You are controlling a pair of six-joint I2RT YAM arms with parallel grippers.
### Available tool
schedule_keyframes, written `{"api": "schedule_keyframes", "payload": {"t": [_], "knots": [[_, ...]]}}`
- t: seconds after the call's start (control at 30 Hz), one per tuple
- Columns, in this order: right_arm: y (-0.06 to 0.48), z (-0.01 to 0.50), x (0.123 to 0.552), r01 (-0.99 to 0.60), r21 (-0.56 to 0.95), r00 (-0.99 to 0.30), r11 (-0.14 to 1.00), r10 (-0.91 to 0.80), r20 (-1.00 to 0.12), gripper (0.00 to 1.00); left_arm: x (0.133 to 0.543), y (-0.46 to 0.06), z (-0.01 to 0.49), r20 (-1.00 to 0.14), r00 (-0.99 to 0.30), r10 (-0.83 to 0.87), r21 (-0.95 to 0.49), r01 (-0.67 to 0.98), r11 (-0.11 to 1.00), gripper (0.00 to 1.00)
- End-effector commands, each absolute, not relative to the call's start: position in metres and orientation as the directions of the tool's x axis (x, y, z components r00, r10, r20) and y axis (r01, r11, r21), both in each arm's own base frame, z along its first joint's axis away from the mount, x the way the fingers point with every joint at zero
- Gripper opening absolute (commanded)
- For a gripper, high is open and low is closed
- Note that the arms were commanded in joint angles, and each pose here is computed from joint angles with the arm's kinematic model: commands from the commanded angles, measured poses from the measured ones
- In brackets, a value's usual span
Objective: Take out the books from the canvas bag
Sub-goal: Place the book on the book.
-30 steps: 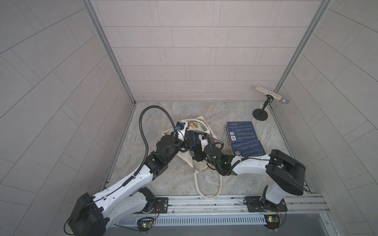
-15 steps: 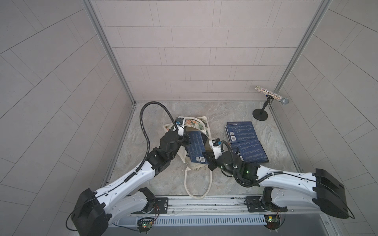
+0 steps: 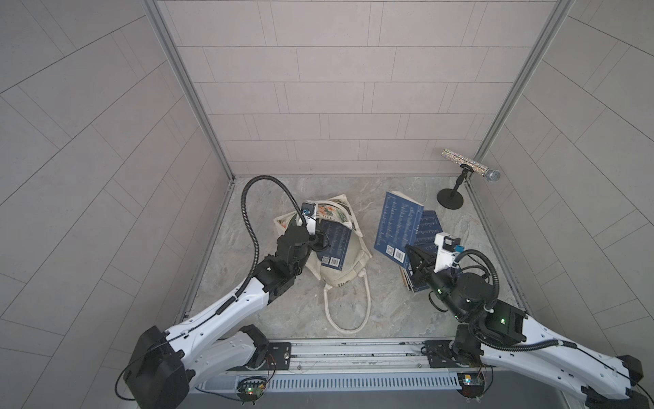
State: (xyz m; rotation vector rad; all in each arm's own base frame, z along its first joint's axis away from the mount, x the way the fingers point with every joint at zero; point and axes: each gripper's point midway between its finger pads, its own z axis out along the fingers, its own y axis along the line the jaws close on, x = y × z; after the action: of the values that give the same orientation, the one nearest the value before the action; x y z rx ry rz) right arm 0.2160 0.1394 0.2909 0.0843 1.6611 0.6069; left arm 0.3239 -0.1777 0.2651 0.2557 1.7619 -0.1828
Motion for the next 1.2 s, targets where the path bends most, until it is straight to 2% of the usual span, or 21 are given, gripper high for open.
{"api": "schedule_keyframes", "payload": {"t": [0.0, 0.23, 0.47, 0.63, 0.73, 0.9, 1.03, 1.17], "knots": [[0.098, 0.276, 0.229, -0.069, 0.482, -0.139, 0.873, 0.47, -0.872, 0.0, 0.327, -0.178, 0.295, -0.991, -0.134, 0.01, -0.026, 0.267, 0.963, 0.0], [0.091, 0.244, 0.27, 0.014, 0.693, -0.205, 0.721, 0.681, -0.703, 0.0, 0.324, -0.182, 0.297, -0.992, -0.127, 0.003, -0.035, 0.29, 0.956, 0.0], [0.057, 0.217, 0.3, 0.123, 0.823, -0.045, 0.554, 0.832, -0.553, 0.0, 0.323, -0.183, 0.299, -0.992, -0.123, -0.006, -0.043, 0.302, 0.952, 0.0], [0.053, 0.186, 0.322, 0.18, 0.872, -0.045, 0.456, 0.889, -0.456, 0.0, 0.322, -0.184, 0.3, -0.993, -0.12, -0.011, -0.048, 0.308, 0.95, 0.0], [0.043, 0.178, 0.325, 0.185, 0.887, 0.028, 0.423, 0.9, -0.435, 0.0, 0.322, -0.185, 0.3, -0.993, -0.121, -0.012, -0.05, 0.315, 0.948, 0.0], [0.033, 0.168, 0.326, 0.272, 0.865, 0.059, 0.421, 0.89, -0.452, 0.0, 0.322, -0.185, 0.301, -0.993, -0.121, -0.012, -0.05, 0.318, 0.947, 0.0], [0.025, 0.151, 0.326, 0.324, 0.885, 0.118, 0.333, 0.914, -0.387, 0.0, 0.322, -0.188, 0.3, -0.992, -0.123, -0.011, -0.051, 0.327, 0.944, 0.0], [0.038, 0.147, 0.338, 0.321, 0.894, 0.073, 0.313, 0.933, -0.352, 0.02, 0.321, -0.189, 0.3, -0.992, -0.124, -0.011, -0.052, 0.333, 0.941, 0.0]]}}
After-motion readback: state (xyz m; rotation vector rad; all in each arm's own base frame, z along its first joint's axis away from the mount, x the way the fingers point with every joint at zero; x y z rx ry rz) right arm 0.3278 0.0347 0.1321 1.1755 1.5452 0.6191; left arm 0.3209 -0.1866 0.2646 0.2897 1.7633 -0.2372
